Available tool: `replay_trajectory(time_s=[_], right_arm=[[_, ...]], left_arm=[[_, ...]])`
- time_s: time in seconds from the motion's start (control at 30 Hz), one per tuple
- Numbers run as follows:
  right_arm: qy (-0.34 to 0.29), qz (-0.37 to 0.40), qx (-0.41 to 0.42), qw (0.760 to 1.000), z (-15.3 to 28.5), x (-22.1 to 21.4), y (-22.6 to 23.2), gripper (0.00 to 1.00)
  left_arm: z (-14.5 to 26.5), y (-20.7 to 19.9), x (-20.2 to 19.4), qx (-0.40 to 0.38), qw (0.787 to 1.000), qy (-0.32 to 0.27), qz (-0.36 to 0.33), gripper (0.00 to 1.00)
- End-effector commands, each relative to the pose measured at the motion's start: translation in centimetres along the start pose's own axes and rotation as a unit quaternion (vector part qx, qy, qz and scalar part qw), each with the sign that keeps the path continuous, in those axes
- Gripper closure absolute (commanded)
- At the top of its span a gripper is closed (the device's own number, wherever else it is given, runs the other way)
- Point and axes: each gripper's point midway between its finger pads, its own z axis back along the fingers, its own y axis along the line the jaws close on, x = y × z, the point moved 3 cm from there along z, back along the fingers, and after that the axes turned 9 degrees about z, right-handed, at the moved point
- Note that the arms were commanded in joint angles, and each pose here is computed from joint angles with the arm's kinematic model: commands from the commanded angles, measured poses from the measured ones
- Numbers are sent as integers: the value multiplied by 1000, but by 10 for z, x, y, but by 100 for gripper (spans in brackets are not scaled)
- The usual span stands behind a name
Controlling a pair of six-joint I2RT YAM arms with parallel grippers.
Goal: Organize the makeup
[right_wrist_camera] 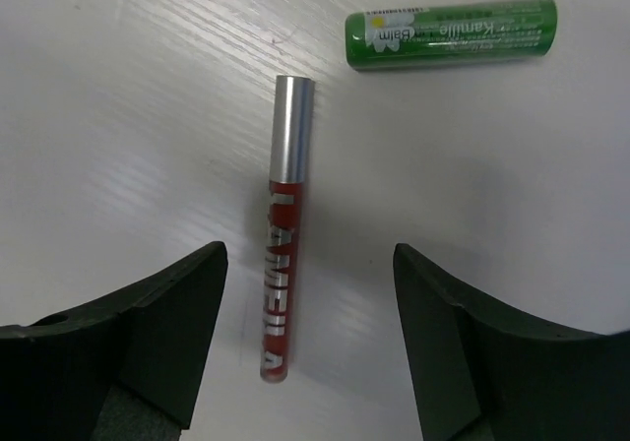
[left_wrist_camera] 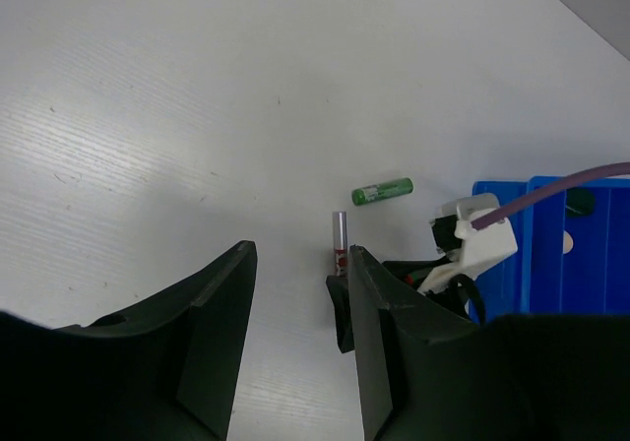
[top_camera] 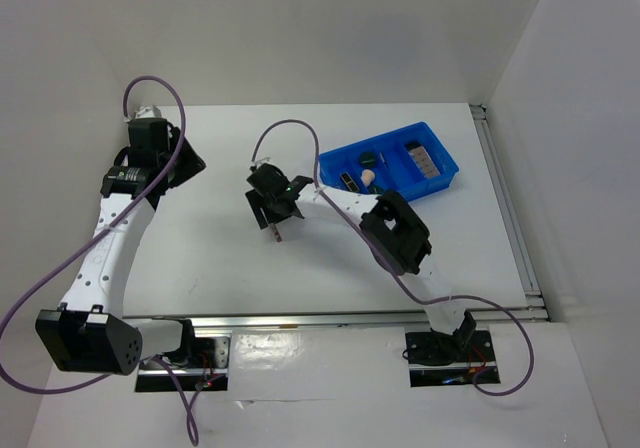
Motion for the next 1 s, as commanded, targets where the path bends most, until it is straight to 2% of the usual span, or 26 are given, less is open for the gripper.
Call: replay_trajectory(time_s=[0.0,0.13,0.23,0.27,0.4,0.47,0.63,0.7,0.8,0.83,0.87,0.93,0.97], right_arm=[[-9,3,-16,1000,1,9,13,26],[6,26,-24,999,-9,-7,26,36],[7,41,-29,999,-10,-12,34,53],[11,42,-30,999,-14,-15,34,64],[-1,61,-19,998,-3,-7,49,85],[-41,67,8,997,17,17,59,89],[-121,75,39,989,72,60,60,90],[-145,65,11,987,95,79,39,90],[-149,36,-46,987,108,88,-20,90],[-163,29,-63,984,126,94,-40,90],[-156,19,-104,982,125,88,-78,90],[-169,-8,-132,977,144,92,-121,90],[-162,-22,-164,973,148,88,-162,90]], left_arm=[[13,-7,12,-16,1000,-23,7,45],[13,-7,13,-16,1000,-24,2,45],[13,-7,13,-16,1000,-24,2,45],[12,-8,14,-19,999,-27,3,45],[12,-8,14,-19,999,-27,3,45],[12,-8,14,-19,999,-27,3,45],[12,-8,14,-19,999,-27,3,45],[12,-8,14,-19,999,-27,3,45],[12,-8,14,-19,999,-27,3,45],[12,-8,14,-19,999,-27,3,45],[12,-8,14,-19,999,-27,3,44],[12,-8,14,-19,999,-27,3,44],[12,-8,14,-19,999,-27,3,44]])
